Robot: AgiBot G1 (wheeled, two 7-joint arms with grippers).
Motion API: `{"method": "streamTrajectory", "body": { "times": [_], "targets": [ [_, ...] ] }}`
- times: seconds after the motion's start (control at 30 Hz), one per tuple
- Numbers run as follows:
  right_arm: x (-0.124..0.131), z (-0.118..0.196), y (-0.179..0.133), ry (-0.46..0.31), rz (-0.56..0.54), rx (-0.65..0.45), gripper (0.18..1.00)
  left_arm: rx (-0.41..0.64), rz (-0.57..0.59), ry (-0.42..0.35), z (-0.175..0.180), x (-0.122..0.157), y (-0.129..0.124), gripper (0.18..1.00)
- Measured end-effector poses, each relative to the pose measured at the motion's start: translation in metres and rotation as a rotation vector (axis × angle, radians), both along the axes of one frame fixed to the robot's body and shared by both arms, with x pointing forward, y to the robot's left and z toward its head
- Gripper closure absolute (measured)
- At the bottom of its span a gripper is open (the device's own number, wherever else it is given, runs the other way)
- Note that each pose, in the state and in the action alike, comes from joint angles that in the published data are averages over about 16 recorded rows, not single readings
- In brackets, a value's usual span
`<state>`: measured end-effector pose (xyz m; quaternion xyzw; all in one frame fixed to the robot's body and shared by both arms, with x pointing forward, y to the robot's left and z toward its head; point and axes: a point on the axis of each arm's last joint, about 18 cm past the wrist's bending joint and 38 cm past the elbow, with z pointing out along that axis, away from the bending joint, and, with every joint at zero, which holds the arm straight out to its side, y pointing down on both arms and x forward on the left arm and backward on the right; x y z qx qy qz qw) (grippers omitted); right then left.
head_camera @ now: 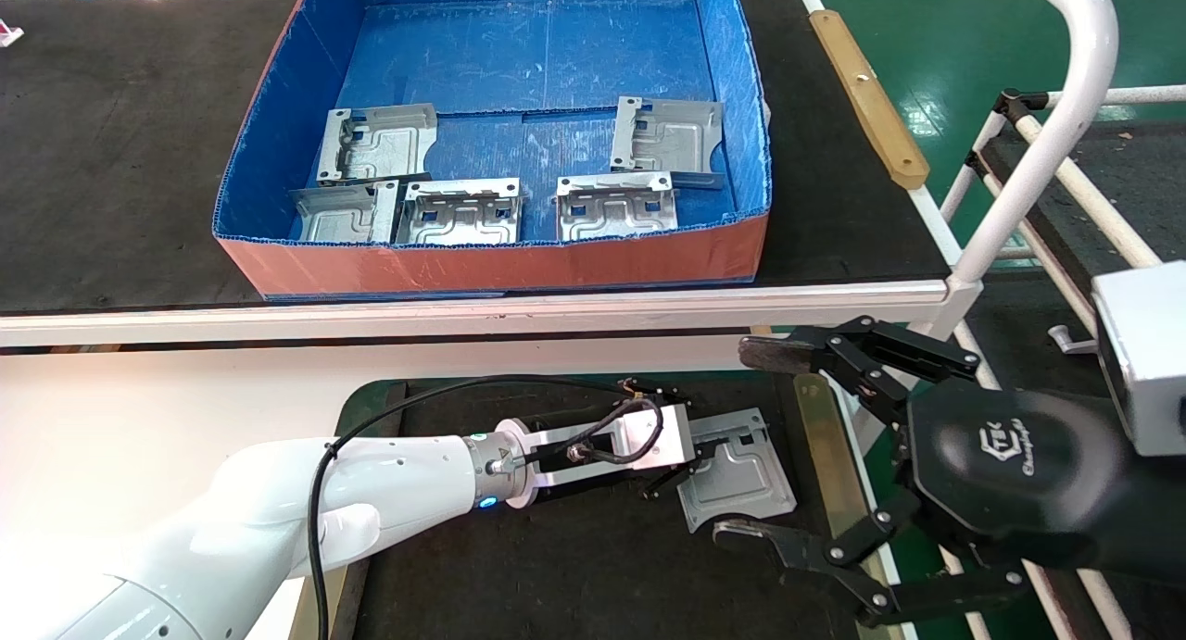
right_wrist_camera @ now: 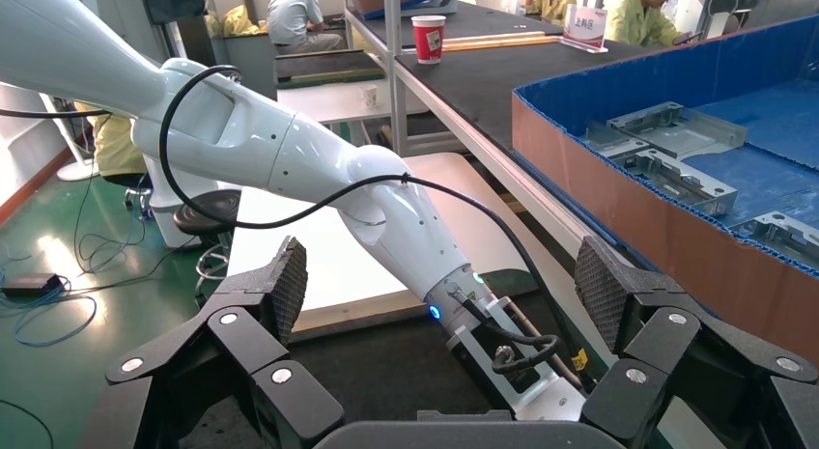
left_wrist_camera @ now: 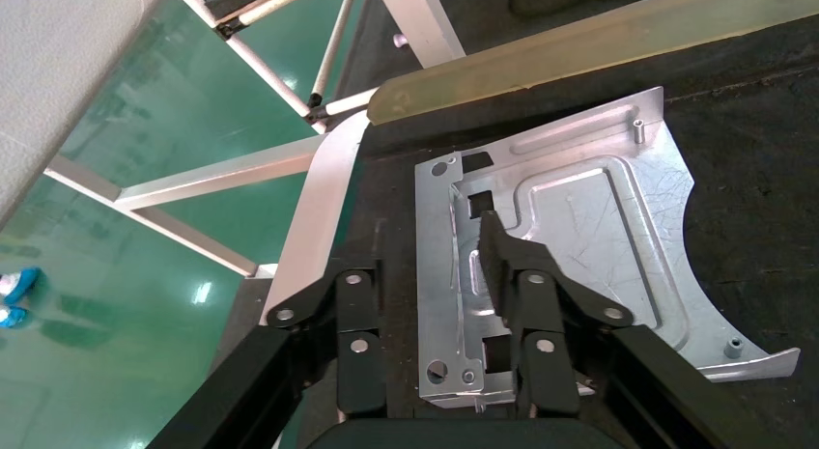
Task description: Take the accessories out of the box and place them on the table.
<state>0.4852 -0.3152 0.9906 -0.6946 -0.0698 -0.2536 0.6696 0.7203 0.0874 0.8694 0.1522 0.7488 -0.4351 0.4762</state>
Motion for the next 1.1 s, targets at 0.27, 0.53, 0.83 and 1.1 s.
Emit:
{"method": "streamTrajectory", "body": {
  "times": [0.27, 0.53, 0.83, 1.1],
  "targets": [
    [0.0, 0.0, 0.0, 0.0, 0.0, 0.0, 0.178, -0.036, -0.01, 0.022, 0.003, -0.004, 0.007, 0.708],
    [0.0, 0.0, 0.0, 0.0, 0.0, 0.0, 0.178, -0.141, -0.042, 0.081, 0.015, -0.017, 0.029, 0.528],
    [0.0, 0.0, 0.0, 0.0, 0.0, 0.0, 0.178, -0.276, -0.1, 0.158, 0.037, -0.043, 0.065, 0.342],
    [0.0, 0.0, 0.0, 0.0, 0.0, 0.0, 0.178, -0.331, -0.132, 0.19, 0.048, -0.058, 0.084, 0.275]
  ]
}}
